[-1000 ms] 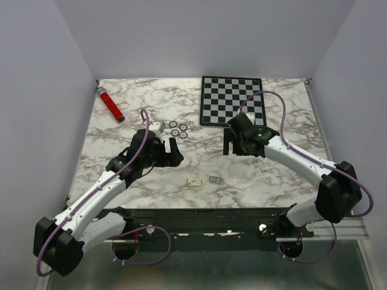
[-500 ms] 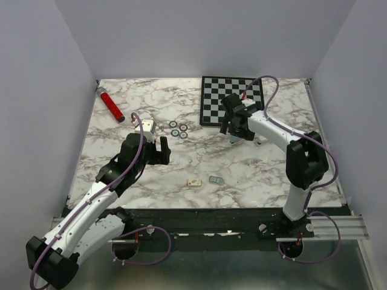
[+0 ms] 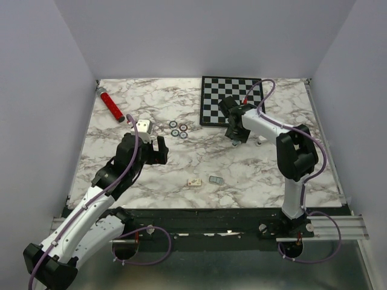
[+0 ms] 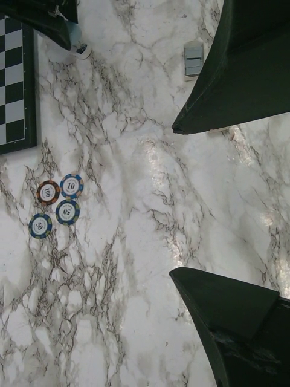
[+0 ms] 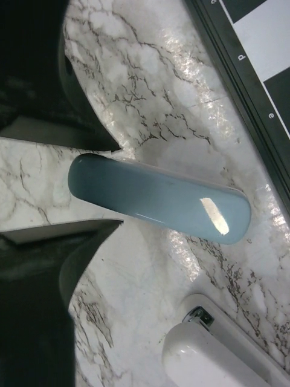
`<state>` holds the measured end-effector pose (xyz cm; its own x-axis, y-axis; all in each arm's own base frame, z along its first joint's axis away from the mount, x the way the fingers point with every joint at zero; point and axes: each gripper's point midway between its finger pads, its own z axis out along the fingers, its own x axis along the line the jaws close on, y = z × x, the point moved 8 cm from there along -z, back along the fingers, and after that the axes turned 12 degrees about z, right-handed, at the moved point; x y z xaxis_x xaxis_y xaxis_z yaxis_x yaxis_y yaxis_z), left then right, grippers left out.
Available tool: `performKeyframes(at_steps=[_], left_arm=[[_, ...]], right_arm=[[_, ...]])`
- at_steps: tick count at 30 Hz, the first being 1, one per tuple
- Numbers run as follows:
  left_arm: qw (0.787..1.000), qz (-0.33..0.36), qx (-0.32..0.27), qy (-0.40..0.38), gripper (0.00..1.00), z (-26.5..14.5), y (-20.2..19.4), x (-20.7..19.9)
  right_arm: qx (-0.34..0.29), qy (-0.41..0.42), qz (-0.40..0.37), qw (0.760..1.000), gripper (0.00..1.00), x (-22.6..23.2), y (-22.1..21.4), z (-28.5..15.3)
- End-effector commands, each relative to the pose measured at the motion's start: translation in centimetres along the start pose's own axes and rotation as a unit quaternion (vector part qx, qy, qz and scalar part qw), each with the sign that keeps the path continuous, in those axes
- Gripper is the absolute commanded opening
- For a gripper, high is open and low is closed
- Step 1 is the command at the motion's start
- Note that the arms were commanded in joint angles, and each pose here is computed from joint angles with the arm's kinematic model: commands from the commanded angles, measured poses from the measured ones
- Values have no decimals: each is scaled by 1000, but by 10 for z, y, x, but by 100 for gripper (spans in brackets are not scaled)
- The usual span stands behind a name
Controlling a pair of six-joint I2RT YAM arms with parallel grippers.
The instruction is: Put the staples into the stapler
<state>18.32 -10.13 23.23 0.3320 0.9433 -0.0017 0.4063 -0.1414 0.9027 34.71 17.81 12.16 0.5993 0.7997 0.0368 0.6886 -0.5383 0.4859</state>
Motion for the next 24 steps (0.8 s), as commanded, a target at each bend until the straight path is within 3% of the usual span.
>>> performKeyframes(at_steps=[1, 5, 8, 11, 14, 18, 21, 24], left_arm=[[1000, 8, -3, 8, 99, 0, -3, 3], [1000, 12, -2, -4, 99, 0, -4, 1], [1000, 18, -7, -18, 99, 0, -4, -1], [998, 28, -21, -47, 99, -1, -3, -5], [996, 36, -37, -79, 99, -4, -1, -10], [989, 41, -72, -121, 99, -9, 1, -17], [984, 40, -93, -144, 99, -12, 1, -21], [980, 44, -103, -163, 99, -13, -1, -24]], right_arm=[[-5, -8, 7, 1000, 48, -1, 3, 2], [11, 23, -31, 999, 26, -11, -5, -6], [22, 73, -83, 994, 17, -12, -17, -15], [20, 133, -197, 971, 13, -6, -33, -30], [17, 192, -333, 923, 14, 2, -60, -45], [13, 254, -501, 827, 15, 15, -93, -64], [29, 295, -559, 775, 15, 25, -110, -67], [47, 327, -589, 737, 18, 32, -121, -71]])
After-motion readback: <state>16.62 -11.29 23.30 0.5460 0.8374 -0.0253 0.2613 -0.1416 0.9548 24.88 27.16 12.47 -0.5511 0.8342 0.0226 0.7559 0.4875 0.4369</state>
